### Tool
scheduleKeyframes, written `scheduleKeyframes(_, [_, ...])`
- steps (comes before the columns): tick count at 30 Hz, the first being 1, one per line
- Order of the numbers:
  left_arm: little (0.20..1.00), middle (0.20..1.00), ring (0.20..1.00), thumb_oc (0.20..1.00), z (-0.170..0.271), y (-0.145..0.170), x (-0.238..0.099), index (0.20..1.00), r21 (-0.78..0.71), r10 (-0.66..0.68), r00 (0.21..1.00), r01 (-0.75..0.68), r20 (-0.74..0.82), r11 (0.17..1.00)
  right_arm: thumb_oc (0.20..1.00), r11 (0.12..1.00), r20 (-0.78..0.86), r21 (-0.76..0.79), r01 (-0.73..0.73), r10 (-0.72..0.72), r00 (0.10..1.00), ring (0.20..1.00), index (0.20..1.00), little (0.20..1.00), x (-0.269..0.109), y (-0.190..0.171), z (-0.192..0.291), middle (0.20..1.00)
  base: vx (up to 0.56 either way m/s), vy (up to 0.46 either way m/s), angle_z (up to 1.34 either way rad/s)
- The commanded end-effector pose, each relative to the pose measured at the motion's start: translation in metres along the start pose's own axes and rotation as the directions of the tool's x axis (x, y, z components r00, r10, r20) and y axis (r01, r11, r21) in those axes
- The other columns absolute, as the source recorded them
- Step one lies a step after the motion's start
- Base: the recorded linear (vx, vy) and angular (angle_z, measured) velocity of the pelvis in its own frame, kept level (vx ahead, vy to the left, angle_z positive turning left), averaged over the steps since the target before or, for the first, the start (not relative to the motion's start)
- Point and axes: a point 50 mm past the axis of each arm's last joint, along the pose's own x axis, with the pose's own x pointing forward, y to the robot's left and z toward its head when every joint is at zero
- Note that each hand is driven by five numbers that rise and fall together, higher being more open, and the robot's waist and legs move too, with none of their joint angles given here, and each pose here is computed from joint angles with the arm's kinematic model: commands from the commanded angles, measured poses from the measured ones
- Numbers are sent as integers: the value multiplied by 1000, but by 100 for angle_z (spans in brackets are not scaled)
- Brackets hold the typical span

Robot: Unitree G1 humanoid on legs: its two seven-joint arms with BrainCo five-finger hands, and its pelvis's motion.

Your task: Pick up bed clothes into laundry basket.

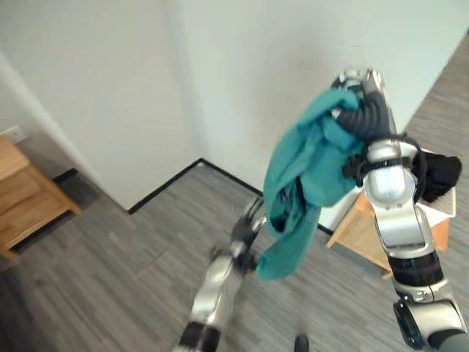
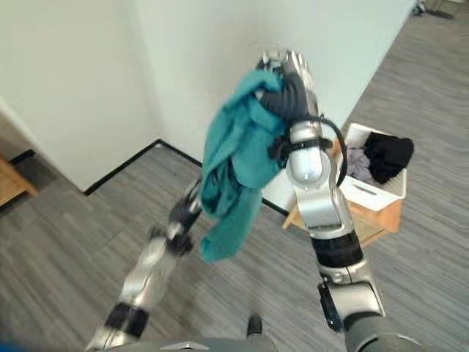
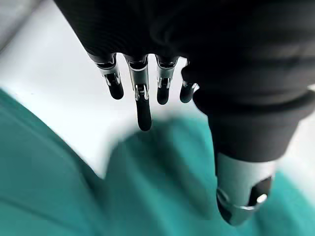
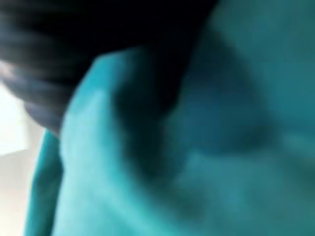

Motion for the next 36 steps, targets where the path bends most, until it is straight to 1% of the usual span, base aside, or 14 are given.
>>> scheduleKeyframes(1, [1000,1000,1000,1000,73,-60,30,1000,70,-314,895,309,317,949,200,988,126,-39,146,-140,982,200,200,200,16,-29,18,200,57,1,-181])
scheduleKeyframes(4, [1000,1000,1000,1000,77,-75,29,1000,80,-349,868,344,353,936,200,991,93,-28,130,-126,988,200,200,200,1,-25,9,200,118,-22,-99])
scheduleKeyframes(7, [1000,1000,1000,1000,74,-86,29,1000,83,-363,859,358,361,930,200,993,85,-35,115,-112,990,200,200,200,-11,-27,7,200,184,-118,-77])
scheduleKeyframes(9, [1000,1000,1000,1000,72,-95,28,1000,74,-373,850,374,372,925,200,994,86,-34,108,-105,991,200,200,200,-11,-28,8,200,214,-125,-90])
scheduleKeyframes(12, [1000,1000,1000,1000,76,-109,30,1000,46,-352,835,369,423,928,200,995,132,-33,90,-85,988,200,200,200,-7,-30,17,200,167,-138,-126])
scheduleKeyframes(14, [1000,1000,1000,1000,77,-116,33,1000,29,-340,828,366,447,930,200,994,142,-60,89,-80,987,200,200,200,-7,-33,16,200,66,-165,-103])
scheduleKeyframes(16, [1000,1000,1000,1000,74,-119,32,1000,3,-333,821,374,464,927,200,990,116,-103,99,-87,989,200,200,200,-10,-39,6,200,162,-48,-112])
scheduleKeyframes(20, [1000,1000,1000,1000,71,-117,34,1000,7,-329,822,368,466,930,200,986,115,-131,107,-92,989,200,200,200,-7,-44,2,200,250,84,-71])
scheduleKeyframes(22, [1000,1000,1000,1000,72,-114,34,1000,-1,-317,821,361,475,933,200,977,104,-172,128,-111,988,200,200,200,-2,-51,-5,200,303,107,-110])
scheduleKeyframes(27, [1000,1000,1000,1000,60,-110,35,1000,-29,-305,847,352,434,936,200,960,58,-238,145,-135,989,200,200,200,8,-66,-16,200,273,122,-92])
scheduleKeyframes(30, [1000,1000,1000,1000,48,-98,32,1000,-24,-296,873,331,389,943,200,947,38,-293,136,-131,991,200,200,200,26,-70,-18,200,256,126,-52])
scheduleKeyframes(32, [1000,1000,1000,1000,49,-86,31,1000,-20,-274,883,304,381,952,200,924,32,-350,153,-151,988,200,200,200,34,-83,-17,200,118,31,-71])
scheduleKeyframes(35, [1000,1000,1000,1000,51,-81,32,1000,3,-287,886,307,364,952,200,908,0,-384,166,-180,984,200,200,200,36,-93,-23,200,103,-53,-29])
scheduleKeyframes(36, [1000,1000,1000,1000,51,-80,32,1000,5,-288,890,306,352,952,200,906,3,-385,175,-188,982,200,200,200,39,-98,-17,200,210,-76,13])
